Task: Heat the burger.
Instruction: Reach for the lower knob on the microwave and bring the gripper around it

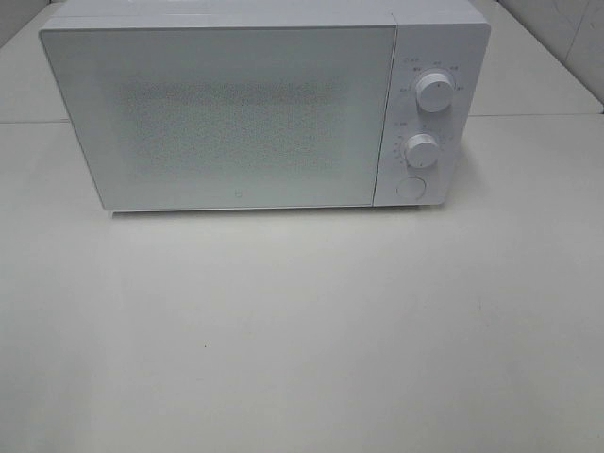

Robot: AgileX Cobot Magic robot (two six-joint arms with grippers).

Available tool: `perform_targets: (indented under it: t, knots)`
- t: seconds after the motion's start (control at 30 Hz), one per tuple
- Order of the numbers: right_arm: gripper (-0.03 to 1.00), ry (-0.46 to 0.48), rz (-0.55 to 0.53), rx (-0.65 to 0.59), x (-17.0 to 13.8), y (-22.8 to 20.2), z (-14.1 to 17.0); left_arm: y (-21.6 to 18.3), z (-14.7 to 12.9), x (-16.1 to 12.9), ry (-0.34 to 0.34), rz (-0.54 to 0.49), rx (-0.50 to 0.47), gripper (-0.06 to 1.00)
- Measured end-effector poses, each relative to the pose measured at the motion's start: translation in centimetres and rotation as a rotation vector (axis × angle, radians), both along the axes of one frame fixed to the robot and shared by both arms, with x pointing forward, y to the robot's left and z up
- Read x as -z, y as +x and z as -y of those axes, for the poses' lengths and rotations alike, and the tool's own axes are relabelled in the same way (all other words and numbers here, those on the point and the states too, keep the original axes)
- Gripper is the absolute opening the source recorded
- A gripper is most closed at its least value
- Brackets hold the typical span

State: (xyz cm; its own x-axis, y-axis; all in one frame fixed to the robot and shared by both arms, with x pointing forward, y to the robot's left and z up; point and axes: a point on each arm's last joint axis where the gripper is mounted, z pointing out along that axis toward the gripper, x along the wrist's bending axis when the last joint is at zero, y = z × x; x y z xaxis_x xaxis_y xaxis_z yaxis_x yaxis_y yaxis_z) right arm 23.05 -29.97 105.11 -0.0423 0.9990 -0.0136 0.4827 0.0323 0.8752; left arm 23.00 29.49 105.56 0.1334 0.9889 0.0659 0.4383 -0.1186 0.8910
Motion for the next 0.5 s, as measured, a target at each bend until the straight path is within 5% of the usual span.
perform_targets:
  t: [0.5]
  knots:
    - [0.47,0.0,0.0,0.0,0.0,0.0,0.0,0.22,-0.32,0.18,-0.002,0.004,-0.039,1.0]
